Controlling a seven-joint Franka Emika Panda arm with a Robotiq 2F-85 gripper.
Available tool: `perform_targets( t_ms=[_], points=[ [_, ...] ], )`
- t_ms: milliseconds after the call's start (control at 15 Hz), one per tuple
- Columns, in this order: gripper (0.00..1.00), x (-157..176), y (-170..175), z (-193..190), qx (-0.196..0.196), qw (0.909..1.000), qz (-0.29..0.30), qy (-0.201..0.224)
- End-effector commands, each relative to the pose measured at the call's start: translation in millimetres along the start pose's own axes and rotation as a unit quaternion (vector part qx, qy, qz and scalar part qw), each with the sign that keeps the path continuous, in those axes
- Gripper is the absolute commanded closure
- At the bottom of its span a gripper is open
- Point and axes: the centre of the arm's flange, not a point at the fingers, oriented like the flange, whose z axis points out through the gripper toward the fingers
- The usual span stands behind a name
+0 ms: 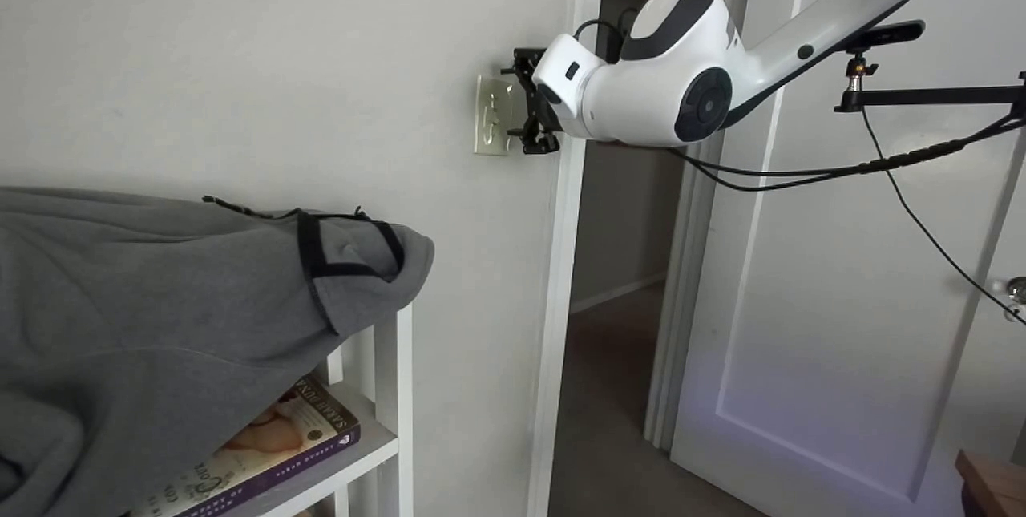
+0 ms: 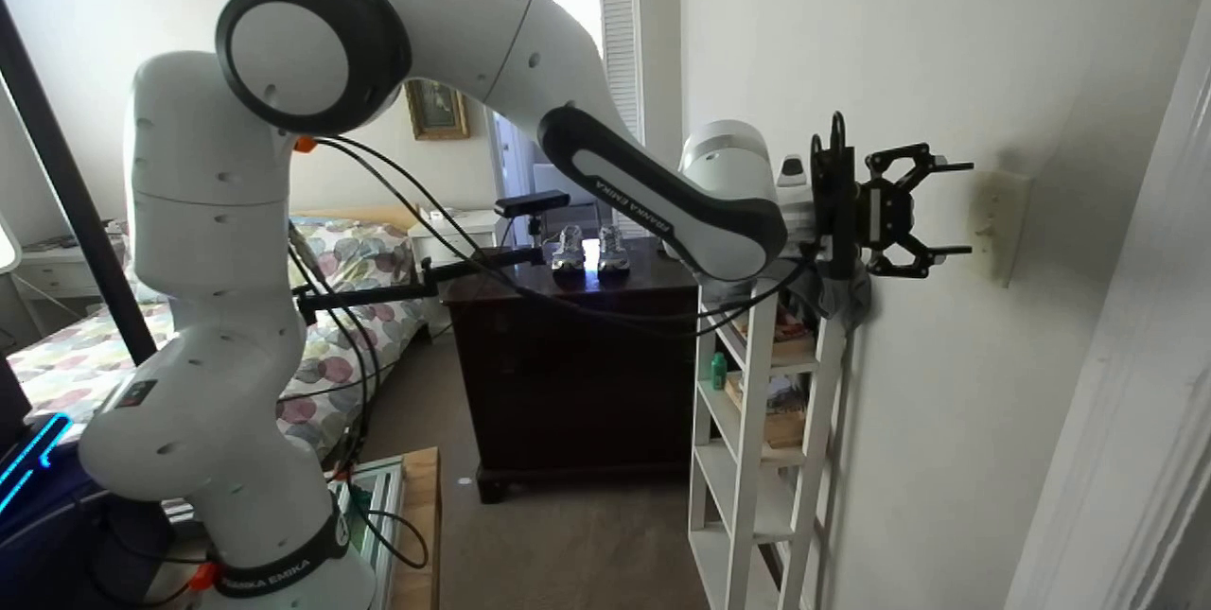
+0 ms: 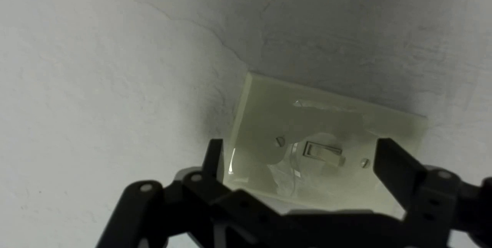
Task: Turn on the light
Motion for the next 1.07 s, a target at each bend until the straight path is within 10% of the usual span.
perform_targets(
  t_ms=[0, 800, 1000],
  points=[
    [0.00, 1, -10, 13, -0.010, 0.9999, 0.002, -0.003],
    [0.02, 8, -10, 32, -0.027, 0.9996, 0.012, -0.001],
    [0.31, 7, -11, 34, -0.029, 0.9995, 0.011, -0.003]
  ],
)
